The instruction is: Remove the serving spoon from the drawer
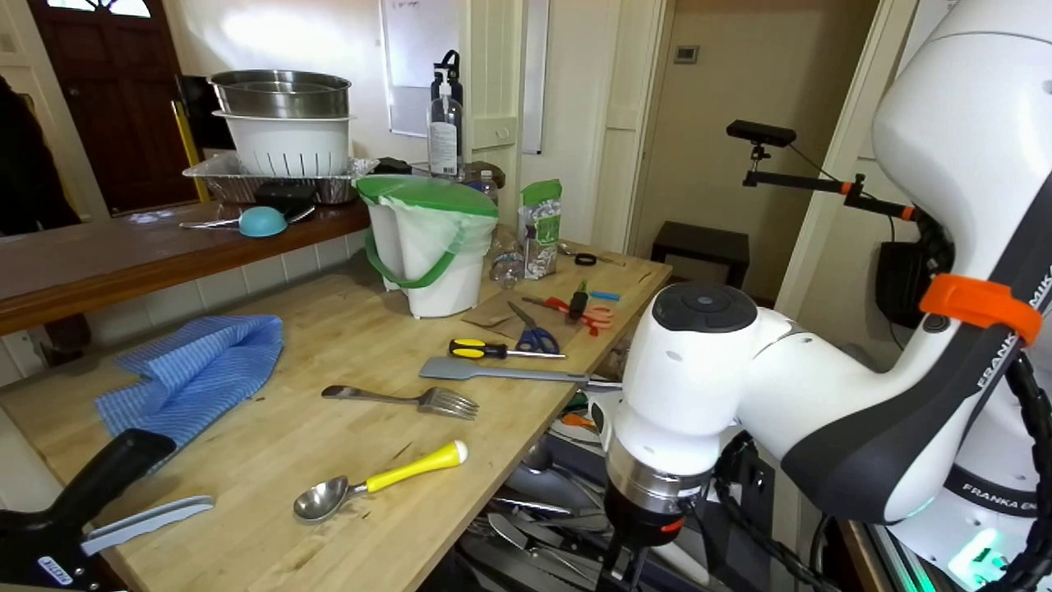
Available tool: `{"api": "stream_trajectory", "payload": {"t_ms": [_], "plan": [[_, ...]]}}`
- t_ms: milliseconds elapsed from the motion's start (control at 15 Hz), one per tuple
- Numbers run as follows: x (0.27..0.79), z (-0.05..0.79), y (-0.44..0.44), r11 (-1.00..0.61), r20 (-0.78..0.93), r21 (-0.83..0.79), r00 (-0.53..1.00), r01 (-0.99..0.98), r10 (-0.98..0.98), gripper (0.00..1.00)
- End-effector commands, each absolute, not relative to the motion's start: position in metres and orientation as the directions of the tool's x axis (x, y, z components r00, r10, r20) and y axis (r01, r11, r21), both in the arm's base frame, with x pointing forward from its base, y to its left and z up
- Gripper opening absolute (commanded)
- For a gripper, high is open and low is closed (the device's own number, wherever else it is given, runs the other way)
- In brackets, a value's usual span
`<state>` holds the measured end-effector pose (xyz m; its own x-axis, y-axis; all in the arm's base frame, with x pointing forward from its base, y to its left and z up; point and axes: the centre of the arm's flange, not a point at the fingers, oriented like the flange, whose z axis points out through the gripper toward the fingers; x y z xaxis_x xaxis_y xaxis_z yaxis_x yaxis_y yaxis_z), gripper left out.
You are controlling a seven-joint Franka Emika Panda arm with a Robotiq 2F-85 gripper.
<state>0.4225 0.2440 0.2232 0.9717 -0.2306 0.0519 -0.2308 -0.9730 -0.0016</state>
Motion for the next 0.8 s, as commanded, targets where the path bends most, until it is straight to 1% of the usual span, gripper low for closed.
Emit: {"api": "stream_trajectory", "payload": {"t_ms": [0, 400, 733], "plan": [[0.419, 0.222, 0.239, -0.972, 0.052, -0.002, 0.971, -0.235, -0.235, 1.0], [0.465, 0.182, 0.231, -0.987, 0.03, -0.025, 0.987, -0.158, -0.159, 1.0], [0.491, 0.171, 0.253, -0.987, 0.05, 0.038, 0.986, -0.158, -0.156, 1.0]]}}
